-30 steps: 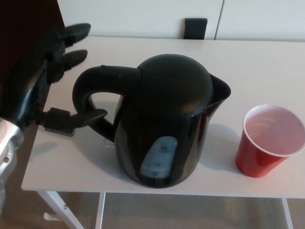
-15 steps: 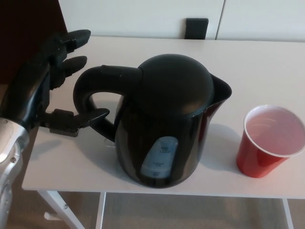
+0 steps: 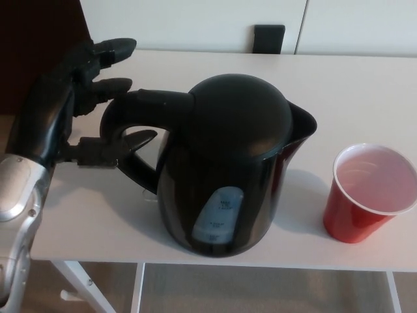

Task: The robot walk towards a table in front and uses its left hand to pick up the pot from the base and pour water to the cup on the right hand side

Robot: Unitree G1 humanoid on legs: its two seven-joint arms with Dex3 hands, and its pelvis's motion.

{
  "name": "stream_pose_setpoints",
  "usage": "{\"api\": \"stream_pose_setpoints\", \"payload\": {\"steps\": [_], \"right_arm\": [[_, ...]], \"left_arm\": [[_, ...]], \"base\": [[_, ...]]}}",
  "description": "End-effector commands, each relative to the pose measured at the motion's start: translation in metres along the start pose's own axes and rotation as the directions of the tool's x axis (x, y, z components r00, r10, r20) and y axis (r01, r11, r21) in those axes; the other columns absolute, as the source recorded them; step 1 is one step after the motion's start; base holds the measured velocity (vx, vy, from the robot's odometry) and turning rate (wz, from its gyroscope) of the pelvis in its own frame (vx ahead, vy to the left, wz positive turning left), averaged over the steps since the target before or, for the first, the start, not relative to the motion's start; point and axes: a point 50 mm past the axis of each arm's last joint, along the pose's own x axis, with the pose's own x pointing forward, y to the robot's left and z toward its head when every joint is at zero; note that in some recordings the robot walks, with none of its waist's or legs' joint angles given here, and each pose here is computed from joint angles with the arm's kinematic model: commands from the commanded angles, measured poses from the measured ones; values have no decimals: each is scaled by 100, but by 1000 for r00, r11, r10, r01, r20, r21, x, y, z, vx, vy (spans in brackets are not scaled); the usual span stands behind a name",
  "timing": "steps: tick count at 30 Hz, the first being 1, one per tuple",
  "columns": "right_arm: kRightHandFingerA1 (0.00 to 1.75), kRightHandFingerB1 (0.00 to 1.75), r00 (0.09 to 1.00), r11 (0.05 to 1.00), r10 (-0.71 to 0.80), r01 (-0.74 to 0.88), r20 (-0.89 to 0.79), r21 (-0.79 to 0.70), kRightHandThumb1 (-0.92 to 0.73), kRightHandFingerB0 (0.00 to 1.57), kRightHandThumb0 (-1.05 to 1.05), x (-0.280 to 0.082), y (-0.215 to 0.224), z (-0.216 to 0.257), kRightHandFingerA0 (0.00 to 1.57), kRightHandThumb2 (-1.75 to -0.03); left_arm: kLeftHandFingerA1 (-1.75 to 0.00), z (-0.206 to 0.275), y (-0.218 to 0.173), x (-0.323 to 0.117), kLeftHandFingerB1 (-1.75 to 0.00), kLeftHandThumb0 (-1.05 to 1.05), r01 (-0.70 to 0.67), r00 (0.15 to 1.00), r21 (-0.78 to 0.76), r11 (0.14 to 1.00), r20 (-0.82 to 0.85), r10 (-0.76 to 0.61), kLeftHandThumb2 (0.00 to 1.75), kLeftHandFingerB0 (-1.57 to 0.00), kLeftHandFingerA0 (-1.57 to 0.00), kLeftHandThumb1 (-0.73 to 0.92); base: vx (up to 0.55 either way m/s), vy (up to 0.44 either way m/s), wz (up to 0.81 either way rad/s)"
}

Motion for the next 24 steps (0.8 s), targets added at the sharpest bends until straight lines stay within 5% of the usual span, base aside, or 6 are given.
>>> {"api": "stream_pose_setpoints", "payload": {"steps": [1,5,6,9,10,24], "right_arm": [[61,51,1000,1000,-15,15,-9,7,-42,22,-13,1,-3,-1,44,-87],[59,51,1000,1000,-7,7,15,16,-43,22,-12,0,-1,3,38,-87],[59,51,1000,1000,-4,4,14,20,-43,22,-13,0,-1,3,39,-87],[57,51,1000,1000,-4,4,16,23,-42,22,-13,0,1,6,36,-86],[58,50,1000,999,-3,3,23,35,-43,21,-13,2,1,8,37,-87],[58,50,999,996,25,-28,37,83,-43,20,-11,11,-1,21,36,-87]], "left_arm": [[-57,-3,-3,2,-49,-43,-71,997,68,995,-19,73,64,-36,-46,34],[-56,-7,-7,1,-49,-45,-77,996,89,993,-33,80,66,-37,-46,34],[-50,-8,-7,1,-42,-40,-76,996,89,993,-34,80,52,-40,-50,40],[-50,-10,-7,1,-42,-41,-77,996,87,993,-37,80,52,-40,-50,41],[-56,-10,-6,1,-49,-47,-78,996,81,994,-39,81,66,-37,-46,35],[-54,-22,2,5,-47,-43,-81,993,63,995,-78,86,65,-37,-44,35]], "base": [[0,0,0],[0,0,0],[0,0,0],[0,0,0],[0,0,0],[0,0,0]]}}
